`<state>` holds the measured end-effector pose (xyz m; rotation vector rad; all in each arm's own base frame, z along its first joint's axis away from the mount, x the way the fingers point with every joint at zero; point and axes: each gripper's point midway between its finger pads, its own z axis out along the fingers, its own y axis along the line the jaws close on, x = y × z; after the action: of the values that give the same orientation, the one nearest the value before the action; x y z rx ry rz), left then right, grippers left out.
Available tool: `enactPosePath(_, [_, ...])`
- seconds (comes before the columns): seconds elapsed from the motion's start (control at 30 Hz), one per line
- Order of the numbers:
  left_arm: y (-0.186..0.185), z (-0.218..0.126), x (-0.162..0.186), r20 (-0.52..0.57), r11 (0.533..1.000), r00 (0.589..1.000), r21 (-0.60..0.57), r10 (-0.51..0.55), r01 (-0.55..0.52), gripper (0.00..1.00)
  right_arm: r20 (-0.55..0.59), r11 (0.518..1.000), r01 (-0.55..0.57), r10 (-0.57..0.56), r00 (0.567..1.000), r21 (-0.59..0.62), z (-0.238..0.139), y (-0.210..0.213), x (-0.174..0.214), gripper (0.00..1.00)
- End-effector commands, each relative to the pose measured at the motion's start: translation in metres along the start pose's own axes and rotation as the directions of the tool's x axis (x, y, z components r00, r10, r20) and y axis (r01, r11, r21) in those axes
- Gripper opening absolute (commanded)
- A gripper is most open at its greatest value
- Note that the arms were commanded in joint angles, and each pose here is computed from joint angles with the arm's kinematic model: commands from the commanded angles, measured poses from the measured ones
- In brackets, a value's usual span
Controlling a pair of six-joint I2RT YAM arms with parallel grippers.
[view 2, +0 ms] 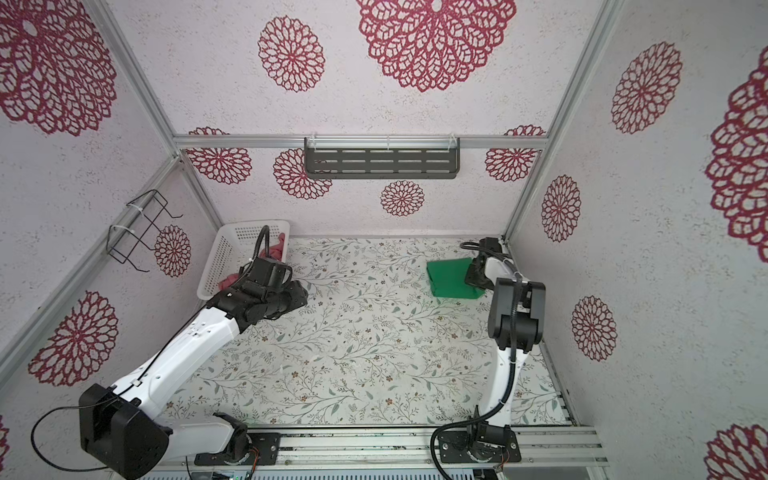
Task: Fold and stack the tank tops
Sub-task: 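Push the green square to the far corner with right gripper while left moves to basket, then grasp the pink tank top in the basket with the left gripper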
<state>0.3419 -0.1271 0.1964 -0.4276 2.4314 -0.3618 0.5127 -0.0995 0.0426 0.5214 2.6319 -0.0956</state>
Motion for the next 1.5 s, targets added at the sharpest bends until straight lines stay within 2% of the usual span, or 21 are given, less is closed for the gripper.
enactPosePath(0.0, [0.005,-0.013,-0.012,0.035,1.000,0.999,-0.022,0.014,-0.013,0.56,0.010,0.999,0.028,-0.029,1.000,0.029,0.012,-0.027,-0.021,0.08])
enactPosePath(0.23, [0.004,-0.018,-0.022,0.047,0.999,0.999,-0.035,0.020,-0.018,0.56,0.032,0.999,-0.034,0.034,0.999,0.002,0.036,-0.044,-0.055,0.09])
enactPosePath(0.4, [0.004,-0.026,-0.031,0.065,0.998,0.997,-0.057,0.030,-0.027,0.57,0.056,0.995,-0.095,0.093,0.994,0.037,0.029,-0.053,-0.066,0.11])
enactPosePath(0.43, [0.005,-0.027,-0.032,0.070,0.998,0.997,-0.060,0.029,-0.025,0.57,0.060,0.995,-0.100,0.098,0.993,0.019,0.028,-0.052,-0.067,0.14])
enactPosePath(0.53, [0.005,-0.031,-0.036,0.078,0.997,0.997,-0.067,0.029,-0.024,0.57,0.073,0.996,-0.093,0.093,0.993,-0.015,0.010,-0.046,-0.072,0.35])
enactPosePath(0.6, [0.006,-0.034,-0.039,0.082,0.996,0.996,-0.080,0.034,-0.027,0.57,0.116,0.996,-0.080,0.084,0.990,-0.038,-0.015,-0.043,-0.081,0.48])
enactPosePath(0.67, [0.007,-0.036,-0.041,0.088,0.996,0.995,-0.089,0.038,-0.030,0.57,0.165,0.996,-0.066,0.076,0.983,-0.065,-0.043,-0.039,-0.090,0.56])
enactPosePath(0.73, [0.009,-0.037,-0.043,0.094,0.995,0.995,-0.097,0.034,-0.025,0.58,0.202,0.995,-0.051,0.068,0.977,-0.086,-0.069,-0.034,-0.093,0.60])
enactPosePath(0.87, [0.012,-0.034,-0.044,0.099,0.994,0.995,-0.107,0.019,-0.009,0.58,0.252,0.995,0.005,0.022,0.967,-0.102,-0.103,-0.013,-0.083,0.62])
enactPosePath(1.0, [0.011,-0.030,-0.043,0.095,0.995,0.995,-0.100,0.010,0.000,0.58,0.237,0.983,0.097,-0.059,0.970,-0.154,-0.109,0.031,-0.060,0.60])
enactPosePath(1.13, [0.016,-0.030,-0.040,0.091,0.994,0.996,-0.112,0.013,-0.003,0.59,0.177,0.964,0.140,-0.101,0.979,-0.225,-0.092,0.070,-0.034,0.51])
enactPosePath(1.27, [0.023,-0.033,-0.037,0.092,0.993,0.996,-0.119,0.006,0.005,0.59,0.101,0.960,0.116,-0.093,0.990,-0.255,-0.057,0.088,-0.015,0.39])
enactPosePath(1.37, [0.030,-0.036,-0.035,0.097,0.992,0.995,-0.124,-0.006,0.018,0.59,0.059,0.958,0.076,-0.062,0.996,-0.275,-0.032,0.095,-0.010,0.38])
enactPosePath(1.47, [0.034,-0.039,-0.034,0.104,0.992,0.994,-0.124,-0.015,0.028,0.60,0.021,0.969,0.046,-0.042,0.999,-0.241,-0.008,0.093,-0.010,0.38])
